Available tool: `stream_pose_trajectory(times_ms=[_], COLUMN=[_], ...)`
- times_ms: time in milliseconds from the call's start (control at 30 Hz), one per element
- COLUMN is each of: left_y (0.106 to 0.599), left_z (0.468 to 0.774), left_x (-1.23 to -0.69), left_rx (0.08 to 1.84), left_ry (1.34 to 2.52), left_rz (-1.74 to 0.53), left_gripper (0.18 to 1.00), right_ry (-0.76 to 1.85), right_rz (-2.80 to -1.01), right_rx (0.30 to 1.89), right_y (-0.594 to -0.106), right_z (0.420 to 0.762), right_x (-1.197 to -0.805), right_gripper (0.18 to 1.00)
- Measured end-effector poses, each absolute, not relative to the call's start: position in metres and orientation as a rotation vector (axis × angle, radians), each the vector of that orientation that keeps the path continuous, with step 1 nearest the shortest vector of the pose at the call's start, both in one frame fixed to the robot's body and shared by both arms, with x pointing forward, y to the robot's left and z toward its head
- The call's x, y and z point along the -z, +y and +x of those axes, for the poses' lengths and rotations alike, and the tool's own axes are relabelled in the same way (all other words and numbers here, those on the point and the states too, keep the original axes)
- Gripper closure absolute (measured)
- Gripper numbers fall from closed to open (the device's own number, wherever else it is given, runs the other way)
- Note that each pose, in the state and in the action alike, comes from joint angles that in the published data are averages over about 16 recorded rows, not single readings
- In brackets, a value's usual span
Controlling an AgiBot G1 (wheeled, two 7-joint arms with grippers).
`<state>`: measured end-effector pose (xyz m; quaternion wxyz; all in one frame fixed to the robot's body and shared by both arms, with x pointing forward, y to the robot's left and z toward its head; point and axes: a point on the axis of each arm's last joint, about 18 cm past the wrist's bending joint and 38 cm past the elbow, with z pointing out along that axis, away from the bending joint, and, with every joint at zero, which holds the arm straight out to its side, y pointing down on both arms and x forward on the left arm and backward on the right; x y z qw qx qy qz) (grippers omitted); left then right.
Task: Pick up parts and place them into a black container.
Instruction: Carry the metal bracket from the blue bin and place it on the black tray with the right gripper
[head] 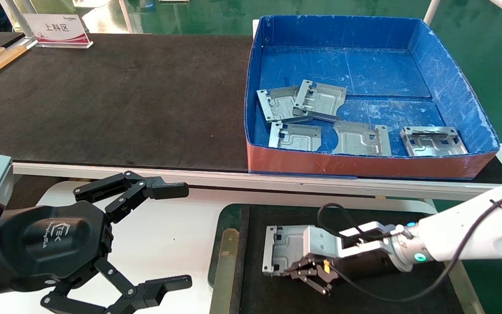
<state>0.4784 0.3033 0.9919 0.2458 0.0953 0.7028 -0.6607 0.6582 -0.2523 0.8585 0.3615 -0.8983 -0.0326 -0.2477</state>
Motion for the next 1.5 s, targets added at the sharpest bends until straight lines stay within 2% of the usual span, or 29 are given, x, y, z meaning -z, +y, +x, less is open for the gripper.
stream_pose_trajectory(times_ms=[667,1500], left_y=[0.303,0.303], left_z=[0.478,0.478], left_x=[-0.992,-0.992], left_rx=[1.803,1.803], left_ry=[1.918,1.918], left_rz=[0.26,0.26], left_gripper=[0.184,0.184], right_ry=[-0.124,-0.132], right_rz=[-2.345,-2.352], right_rx=[0.684,0.692], right_y=[-0.224,-0.206], right_z=[0.689,0.701], right_x=[-0.862,-0.861], right_gripper=[0.988,0.988])
